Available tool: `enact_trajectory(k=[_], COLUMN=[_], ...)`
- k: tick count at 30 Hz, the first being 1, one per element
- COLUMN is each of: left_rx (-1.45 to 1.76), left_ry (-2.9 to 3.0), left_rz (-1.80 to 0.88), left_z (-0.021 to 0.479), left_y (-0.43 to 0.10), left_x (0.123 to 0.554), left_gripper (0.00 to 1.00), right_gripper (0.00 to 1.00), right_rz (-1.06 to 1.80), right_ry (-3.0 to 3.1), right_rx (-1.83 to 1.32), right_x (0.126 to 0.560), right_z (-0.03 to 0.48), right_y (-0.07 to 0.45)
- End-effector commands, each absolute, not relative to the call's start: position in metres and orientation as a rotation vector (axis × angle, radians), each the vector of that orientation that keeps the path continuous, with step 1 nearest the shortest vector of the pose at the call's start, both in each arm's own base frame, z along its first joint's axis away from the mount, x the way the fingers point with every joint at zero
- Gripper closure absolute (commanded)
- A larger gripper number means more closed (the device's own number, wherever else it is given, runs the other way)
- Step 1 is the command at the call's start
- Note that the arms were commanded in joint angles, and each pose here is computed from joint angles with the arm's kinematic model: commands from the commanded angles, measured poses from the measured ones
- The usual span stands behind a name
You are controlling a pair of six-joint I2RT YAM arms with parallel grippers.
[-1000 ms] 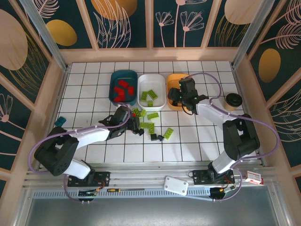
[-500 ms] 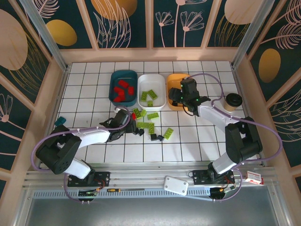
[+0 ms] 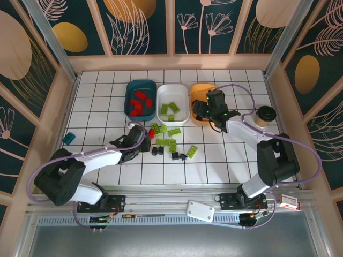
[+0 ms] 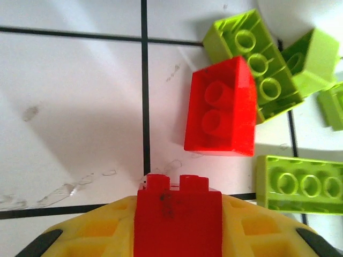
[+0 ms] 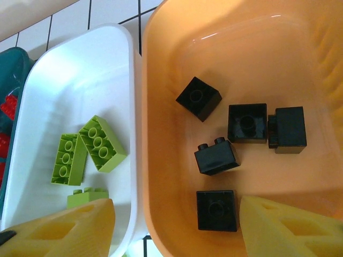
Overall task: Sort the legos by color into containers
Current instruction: Pick up the lego from the center of the table, then place the lego in the container.
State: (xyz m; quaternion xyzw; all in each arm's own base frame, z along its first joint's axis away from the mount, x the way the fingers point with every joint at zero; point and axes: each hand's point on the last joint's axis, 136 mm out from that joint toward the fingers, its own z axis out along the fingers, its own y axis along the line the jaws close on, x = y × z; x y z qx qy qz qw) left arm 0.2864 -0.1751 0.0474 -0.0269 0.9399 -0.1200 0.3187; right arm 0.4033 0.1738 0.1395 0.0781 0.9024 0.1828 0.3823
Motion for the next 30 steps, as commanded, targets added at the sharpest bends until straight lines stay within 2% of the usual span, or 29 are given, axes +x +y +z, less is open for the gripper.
enact_trajectory(k=[1,5,9,12,20,23,27,30], left_rx=[-0.119,-0.221,-0.235,-0.234,-0.251,-0.255,-0.250,-0.243], left_ry=[2.354,2.244,2.181,2.172,2.237,2.253,2.245,2.220], left_rz=[-0.279,-0.326,-0.319,-0.358,-0.292,-0.275,-0.288,-0.324], left_z=[0.099,0.144,0.171,0.171,0.136,0.128,0.132,0.149], left_y=[-0.166,-0.149,-0.153,-0.169,-0.187,-0.189,-0.192,-0.194], left_x=[0.311,0.350,0.389,0.417,0.474,0.482,0.486,0.485], left_gripper=[0.72,0.73,0.73,0.73,0.72,0.63,0.42,0.29], right_gripper=[0.37,0.37,0.37,0.37,0.36,0.35,0.33,0.32], right_rz=[0.490,0.503,0.513,0.516,0.532,0.553,0.611,0.621], right_ry=[2.255,2.245,2.246,2.250,2.257,2.255,2.268,2.286], right_rx=[0.221,0.222,0.217,0.219,0.188,0.150,0.075,0.031], right_x=[0.400,0.396,0.393,0.388,0.370,0.357,0.335,0.317], right_z=[0.155,0.156,0.155,0.153,0.149,0.150,0.150,0.149], right_y=[0.169,0.168,0.168,0.167,0.168,0.174,0.191,0.201])
